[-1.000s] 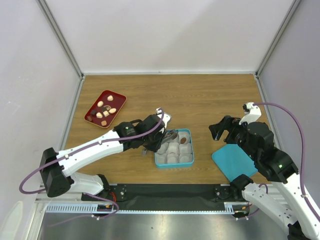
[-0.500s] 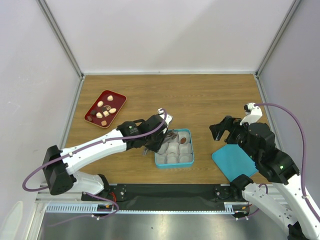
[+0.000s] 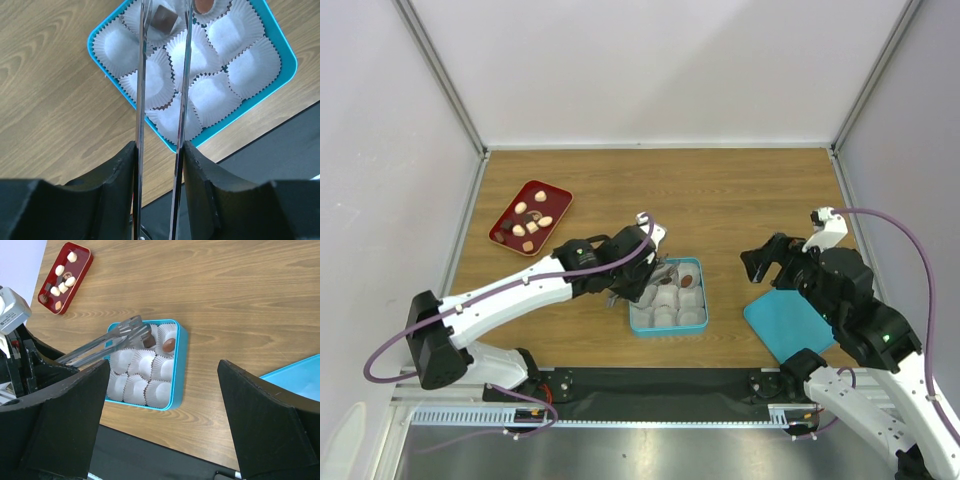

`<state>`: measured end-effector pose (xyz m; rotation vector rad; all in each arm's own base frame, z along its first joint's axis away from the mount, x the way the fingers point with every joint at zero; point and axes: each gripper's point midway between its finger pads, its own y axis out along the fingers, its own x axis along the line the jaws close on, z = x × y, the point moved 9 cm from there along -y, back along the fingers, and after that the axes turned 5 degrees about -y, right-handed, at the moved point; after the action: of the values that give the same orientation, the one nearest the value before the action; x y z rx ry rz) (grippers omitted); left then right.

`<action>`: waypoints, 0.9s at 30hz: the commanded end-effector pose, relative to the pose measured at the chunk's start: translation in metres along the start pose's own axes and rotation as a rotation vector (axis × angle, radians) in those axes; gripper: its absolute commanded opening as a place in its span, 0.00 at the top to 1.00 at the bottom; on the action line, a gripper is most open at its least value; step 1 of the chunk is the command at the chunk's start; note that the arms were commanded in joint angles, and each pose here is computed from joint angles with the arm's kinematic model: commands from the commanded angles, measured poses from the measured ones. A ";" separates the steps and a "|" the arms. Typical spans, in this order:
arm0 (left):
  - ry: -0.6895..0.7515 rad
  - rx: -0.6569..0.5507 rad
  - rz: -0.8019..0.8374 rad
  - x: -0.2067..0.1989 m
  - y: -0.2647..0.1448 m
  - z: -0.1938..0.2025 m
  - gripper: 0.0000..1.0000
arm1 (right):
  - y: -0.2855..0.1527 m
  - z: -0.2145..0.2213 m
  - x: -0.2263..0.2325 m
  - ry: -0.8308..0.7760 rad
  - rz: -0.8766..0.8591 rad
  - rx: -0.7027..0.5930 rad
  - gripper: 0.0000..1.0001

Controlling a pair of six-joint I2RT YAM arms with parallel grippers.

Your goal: Pack the chocolate

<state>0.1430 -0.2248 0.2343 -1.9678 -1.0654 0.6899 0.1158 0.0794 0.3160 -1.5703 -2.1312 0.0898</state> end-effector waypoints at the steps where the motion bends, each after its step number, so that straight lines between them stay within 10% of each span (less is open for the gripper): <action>1: -0.016 -0.063 -0.002 -0.004 -0.014 -0.015 0.55 | -0.012 -0.015 0.003 0.011 -0.011 -0.066 0.05; 14: -0.086 -0.214 -0.154 0.042 -0.063 -0.078 0.55 | -0.014 -0.017 0.004 0.009 -0.030 -0.066 0.05; 27: -0.561 -0.225 -0.432 0.201 -0.042 -0.066 0.54 | -0.012 -0.009 0.006 0.002 -0.078 -0.050 0.05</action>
<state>0.2705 -0.0780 0.2946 -1.6800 -1.8520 0.8797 0.1078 0.0772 0.3262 -1.5340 -2.1724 0.0406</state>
